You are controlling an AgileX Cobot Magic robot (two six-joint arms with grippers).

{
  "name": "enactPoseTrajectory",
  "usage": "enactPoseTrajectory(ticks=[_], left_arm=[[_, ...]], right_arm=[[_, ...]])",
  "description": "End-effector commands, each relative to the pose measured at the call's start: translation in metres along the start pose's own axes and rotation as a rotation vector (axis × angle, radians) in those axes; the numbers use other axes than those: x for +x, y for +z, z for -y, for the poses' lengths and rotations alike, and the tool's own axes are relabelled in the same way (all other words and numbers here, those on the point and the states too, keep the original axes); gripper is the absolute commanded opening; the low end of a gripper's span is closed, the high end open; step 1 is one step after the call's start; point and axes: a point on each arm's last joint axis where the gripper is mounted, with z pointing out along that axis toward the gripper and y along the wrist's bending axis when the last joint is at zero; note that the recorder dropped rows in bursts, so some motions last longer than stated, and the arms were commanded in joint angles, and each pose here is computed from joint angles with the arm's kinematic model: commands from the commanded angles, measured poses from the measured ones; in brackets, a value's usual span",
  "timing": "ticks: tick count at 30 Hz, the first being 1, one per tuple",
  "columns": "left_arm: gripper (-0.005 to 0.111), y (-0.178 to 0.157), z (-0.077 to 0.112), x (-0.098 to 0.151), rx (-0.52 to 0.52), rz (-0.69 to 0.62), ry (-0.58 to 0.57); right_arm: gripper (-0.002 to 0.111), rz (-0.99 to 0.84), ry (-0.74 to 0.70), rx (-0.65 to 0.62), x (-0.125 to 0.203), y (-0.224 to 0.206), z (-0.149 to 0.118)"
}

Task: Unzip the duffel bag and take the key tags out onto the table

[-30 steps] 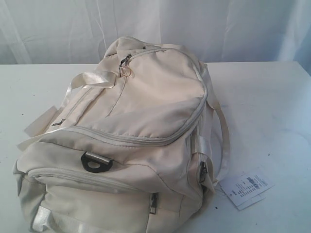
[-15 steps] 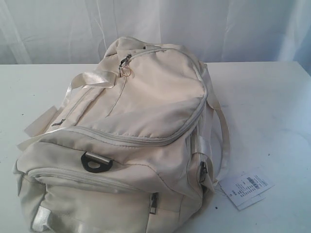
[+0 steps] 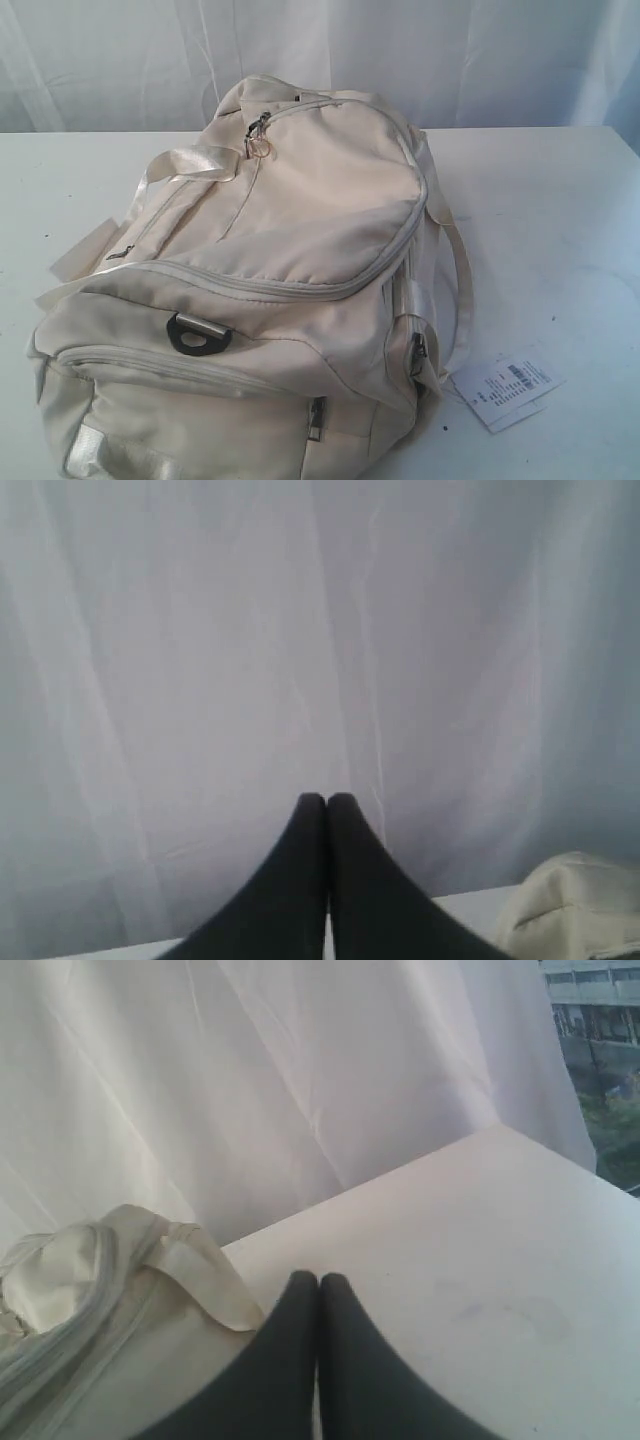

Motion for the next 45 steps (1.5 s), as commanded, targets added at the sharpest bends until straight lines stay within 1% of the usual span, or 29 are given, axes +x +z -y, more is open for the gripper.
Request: enactPoseTrajectory(ticks=[1, 4, 7, 10, 13, 15, 17, 18, 20, 22, 23, 25, 27, 28, 30, 34, 39, 45], left_arm=[[0.0, 0.047, 0.005, -0.004, 0.193, -0.042, 0.029], [0.0, 0.082, 0.005, -0.002, 0.296, -0.084, 0.074], [0.0, 0.114, 0.002, 0.004, 0.365, -0.133, 0.092], [0.0, 0.146, 0.0, 0.012, 0.436, -0.15, 0.065], [0.0, 0.177, -0.002, 0.03, 0.506, -0.163, 0.052], [0.004, 0.194, -0.002, 0.042, 0.529, -0.173, 0.045], [0.013, 0.21, 0.001, 0.057, 0.545, -0.183, 0.058], [0.019, 0.218, 0.005, 0.066, 0.557, -0.187, 0.078], [0.035, 0.231, 0.017, 0.085, 0.59, -0.195, 0.122], [0.055, 0.243, 0.034, 0.103, 0.609, -0.201, 0.177], [0.064, 0.247, 0.042, 0.111, 0.597, -0.213, 0.195], [0.076, 0.255, 0.056, 0.126, 0.563, -0.234, 0.237], [0.082, 0.26, 0.065, 0.135, 0.514, -0.255, 0.268], [0.083, 0.263, 0.069, 0.139, 0.483, -0.263, 0.287], [0.083, 0.265, 0.074, 0.144, 0.452, -0.276, 0.295], [0.083, 0.267, 0.078, 0.159, 0.481, -0.302, 0.285], [0.083, 0.266, 0.086, 0.17, 0.573, -0.312, 0.256], [0.083, 0.269, 0.087, 0.19, 0.585, -0.346, 0.245]], right_arm=[[0.0, -0.019, -0.098, -0.091, -0.011, -0.005, -0.013], [0.0, -0.06, -0.119, -0.161, -0.008, -0.006, -0.018], [0.0, -0.097, -0.131, -0.206, -0.005, -0.007, -0.021], [0.0, -0.104, -0.136, -0.224, -0.004, -0.008, -0.022], [0.0, -0.115, -0.126, -0.233, -0.003, -0.008, -0.023], [0.0, -0.117, -0.126, -0.236, -0.003, -0.008, -0.023], [0.0, -0.117, -0.126, -0.236, -0.003, -0.008, -0.023], [0.0, -0.117, -0.126, -0.236, -0.003, -0.008, -0.023], [0.0, -0.117, -0.126, -0.236, -0.003, -0.008, -0.023], [0.0, -0.117, -0.126, -0.236, -0.003, -0.008, -0.023], [0.0, -0.117, -0.126, -0.236, -0.003, -0.008, -0.023], [0.0, -0.117, -0.126, -0.236, -0.003, -0.008, -0.023], [0.0, -0.117, -0.126, -0.236, -0.003, -0.008, -0.023], [0.0, -0.117, -0.126, -0.236, -0.003, -0.008, -0.023], [0.0, -0.117, -0.126, -0.236, -0.003, -0.008, -0.023], [0.0, -0.115, -0.125, -0.235, -0.003, -0.008, -0.023], [0.0, -0.116, -0.125, -0.233, -0.002, -0.007, -0.022], [0.0, -0.116, -0.125, -0.232, -0.002, -0.007, -0.022]])
